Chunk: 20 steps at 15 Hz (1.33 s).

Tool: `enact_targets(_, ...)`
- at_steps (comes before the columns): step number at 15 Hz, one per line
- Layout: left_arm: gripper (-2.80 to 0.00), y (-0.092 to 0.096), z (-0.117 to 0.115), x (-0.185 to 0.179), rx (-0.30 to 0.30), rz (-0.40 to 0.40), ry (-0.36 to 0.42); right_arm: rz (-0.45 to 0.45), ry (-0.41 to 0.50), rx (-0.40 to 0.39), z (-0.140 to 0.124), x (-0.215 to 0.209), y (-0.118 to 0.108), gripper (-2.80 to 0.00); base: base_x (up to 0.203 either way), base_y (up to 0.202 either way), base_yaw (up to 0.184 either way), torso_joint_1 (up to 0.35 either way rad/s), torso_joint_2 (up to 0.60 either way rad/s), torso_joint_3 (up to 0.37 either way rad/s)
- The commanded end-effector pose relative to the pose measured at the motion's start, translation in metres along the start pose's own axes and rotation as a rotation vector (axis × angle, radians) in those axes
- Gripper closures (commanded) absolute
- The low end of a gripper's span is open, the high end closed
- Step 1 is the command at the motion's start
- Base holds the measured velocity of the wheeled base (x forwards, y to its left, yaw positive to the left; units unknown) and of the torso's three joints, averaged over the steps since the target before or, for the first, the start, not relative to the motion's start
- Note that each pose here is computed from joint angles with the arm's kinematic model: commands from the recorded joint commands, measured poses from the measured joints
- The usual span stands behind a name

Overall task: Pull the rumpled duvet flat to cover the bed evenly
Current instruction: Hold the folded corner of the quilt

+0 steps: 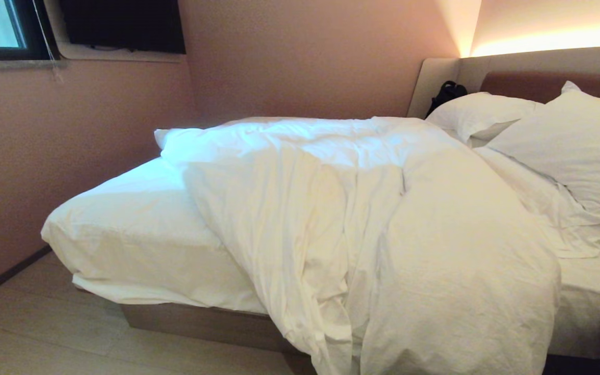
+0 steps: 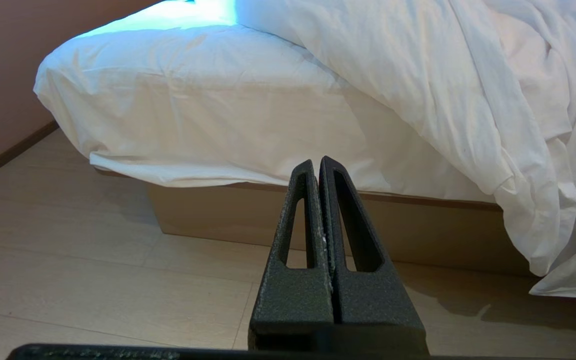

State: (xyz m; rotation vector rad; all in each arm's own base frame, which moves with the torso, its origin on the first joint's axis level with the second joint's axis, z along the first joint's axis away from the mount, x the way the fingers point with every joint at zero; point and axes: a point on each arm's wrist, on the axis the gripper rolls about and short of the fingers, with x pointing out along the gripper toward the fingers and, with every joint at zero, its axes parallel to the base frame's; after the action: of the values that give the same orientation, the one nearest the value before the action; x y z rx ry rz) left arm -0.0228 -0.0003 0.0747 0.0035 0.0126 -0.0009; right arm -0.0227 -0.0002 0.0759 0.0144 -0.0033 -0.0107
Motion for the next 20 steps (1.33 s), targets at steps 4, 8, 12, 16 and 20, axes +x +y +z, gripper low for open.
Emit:
enact_targets(4, 0.0, 0.0, 0.0, 0.0, -0.001, -0.001, 0.0, 0.0, -0.001, 0.001, 0.0, -0.0001, 0.0, 0.0, 0.0, 0.0, 0.0, 0.0, 0.0, 0.0)
enact_targets(8, 0.0, 0.0, 0.0, 0.0, -0.001, -0.001, 0.0, 0.0, -0.001, 0.0, 0.0, -0.0001, 0.0, 0.0, 0.0, 0.0, 0.0, 0.0, 0.0, 0.0)
enact_targets(12, 0.0, 0.0, 0.0, 0.0, -0.002, -0.001, 0.0, 0.0, -0.001, 0.0, 0.0, -0.0001, 0.0, 0.0, 0.001, 0.062, -0.003, 0.001, 0.0, 0.001)
enact_targets(16, 0.0, 0.0, 0.0, 0.0, -0.002, -0.001, 0.0, 0.0, -0.001, 0.001, 0.0, -0.0001, 0.0, 0.0, 0.0, 0.196, -0.001, 0.004, 0.0, 0.002)
enact_targets(20, 0.0, 0.0, 0.0, 0.0, -0.002, 0.0, 0.0, 0.0, -0.001, -0.001, 0.0, -0.0001, 0.0, 0.0, 0.0, 0.195, 0.0, 0.001, 0.0, 0.002)
